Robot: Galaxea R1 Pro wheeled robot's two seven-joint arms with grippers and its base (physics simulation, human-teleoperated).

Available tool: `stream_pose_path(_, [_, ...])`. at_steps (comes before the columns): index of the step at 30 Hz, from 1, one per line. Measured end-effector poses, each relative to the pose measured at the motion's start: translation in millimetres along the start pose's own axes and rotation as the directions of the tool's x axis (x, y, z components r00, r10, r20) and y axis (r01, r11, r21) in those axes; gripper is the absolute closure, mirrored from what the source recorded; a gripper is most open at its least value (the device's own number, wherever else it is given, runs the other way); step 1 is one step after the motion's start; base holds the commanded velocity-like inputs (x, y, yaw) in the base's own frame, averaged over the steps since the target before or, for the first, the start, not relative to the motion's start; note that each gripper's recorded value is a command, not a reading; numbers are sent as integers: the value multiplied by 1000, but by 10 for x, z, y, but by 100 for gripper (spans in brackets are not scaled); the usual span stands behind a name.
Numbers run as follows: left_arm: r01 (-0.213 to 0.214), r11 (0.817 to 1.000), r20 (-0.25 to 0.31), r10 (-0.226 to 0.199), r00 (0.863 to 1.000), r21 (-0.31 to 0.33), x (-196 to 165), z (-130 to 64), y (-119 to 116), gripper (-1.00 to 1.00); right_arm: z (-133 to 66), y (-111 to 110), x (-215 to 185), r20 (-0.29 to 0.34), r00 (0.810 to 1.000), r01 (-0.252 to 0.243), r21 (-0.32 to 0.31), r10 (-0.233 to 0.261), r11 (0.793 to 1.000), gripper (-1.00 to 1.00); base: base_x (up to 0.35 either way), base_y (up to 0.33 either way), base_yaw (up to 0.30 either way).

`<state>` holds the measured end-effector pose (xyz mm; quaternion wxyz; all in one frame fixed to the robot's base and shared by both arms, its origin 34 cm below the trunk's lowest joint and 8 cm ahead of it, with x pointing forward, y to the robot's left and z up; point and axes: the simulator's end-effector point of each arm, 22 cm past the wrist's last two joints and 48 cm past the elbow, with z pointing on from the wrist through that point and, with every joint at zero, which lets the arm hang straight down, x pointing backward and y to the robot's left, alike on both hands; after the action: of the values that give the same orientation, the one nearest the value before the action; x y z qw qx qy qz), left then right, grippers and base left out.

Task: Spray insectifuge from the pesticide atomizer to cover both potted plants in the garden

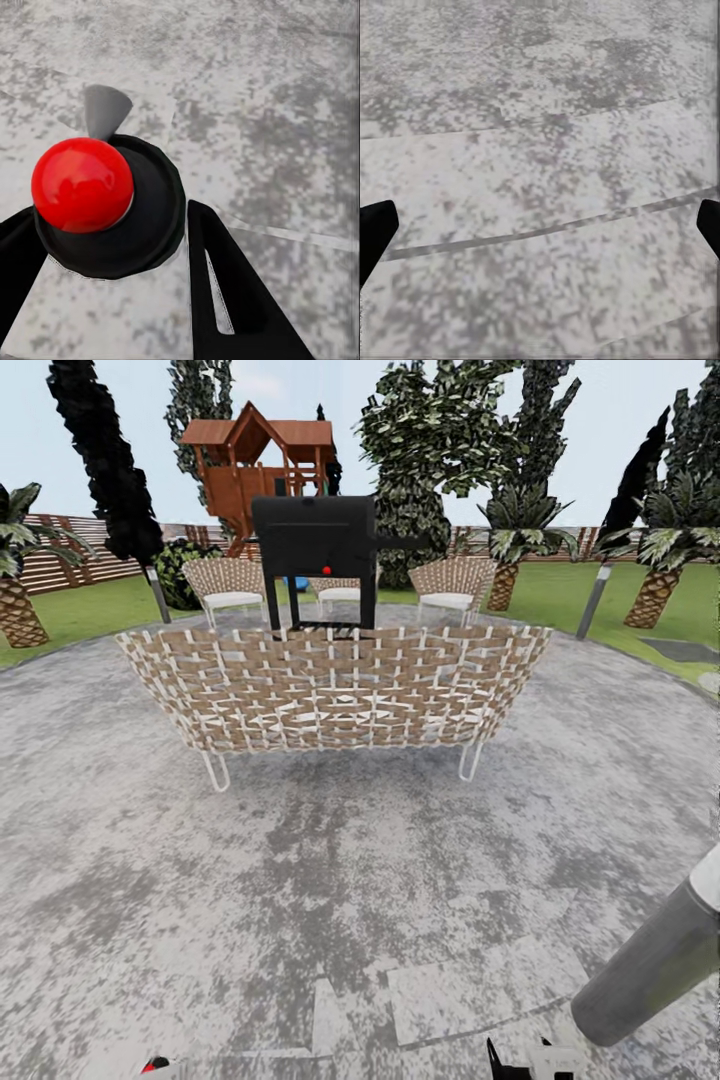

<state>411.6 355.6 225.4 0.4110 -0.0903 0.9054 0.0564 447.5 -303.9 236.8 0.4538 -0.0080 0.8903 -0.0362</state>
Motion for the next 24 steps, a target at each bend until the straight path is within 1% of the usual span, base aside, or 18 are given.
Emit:
stream_pose_path(4, [3, 1000, 5, -3, 1000, 2, -102, -45, -23, 100, -69, -1, -14, -18, 1000, 0, -1, 0, 1000, -100, 0, 0, -68])
stream_pose_path(5, [4, 1000, 4, -4, 1000, -2, -133, -45, -6, 100, -71, 28, -30, -22, 1000, 1, -7, -1, 1000, -100, 0, 0, -68])
stream_pose_path(10, [5, 1000, 14, -5, 1000, 4, -267, -108, -35, 100, -124, -11, -165, -14, 1000, 0, -1, 0, 1000, -100, 0, 0, -68])
stream_pose_path(15, [6, 1000, 25, -6, 1000, 7, -306, -111, -50, 100, -123, -12, -199, -7, 1000, -1, -1, 1, 1000, -100, 17, 2, -68])
stream_pose_path(18, [8, 1000, 32, -8, 999, 6, -332, -112, -49, 100, -123, -14, -222, -2, 1000, -1, 0, 1, 1000, -100, 194, 111, -55])
stream_pose_path(24, [11, 1000, 43, -11, 999, 5, -375, -113, -41, 100, -122, -17, -258, 6, 1000, -3, 1, 3, 1000, -100, 241, 233, -10])
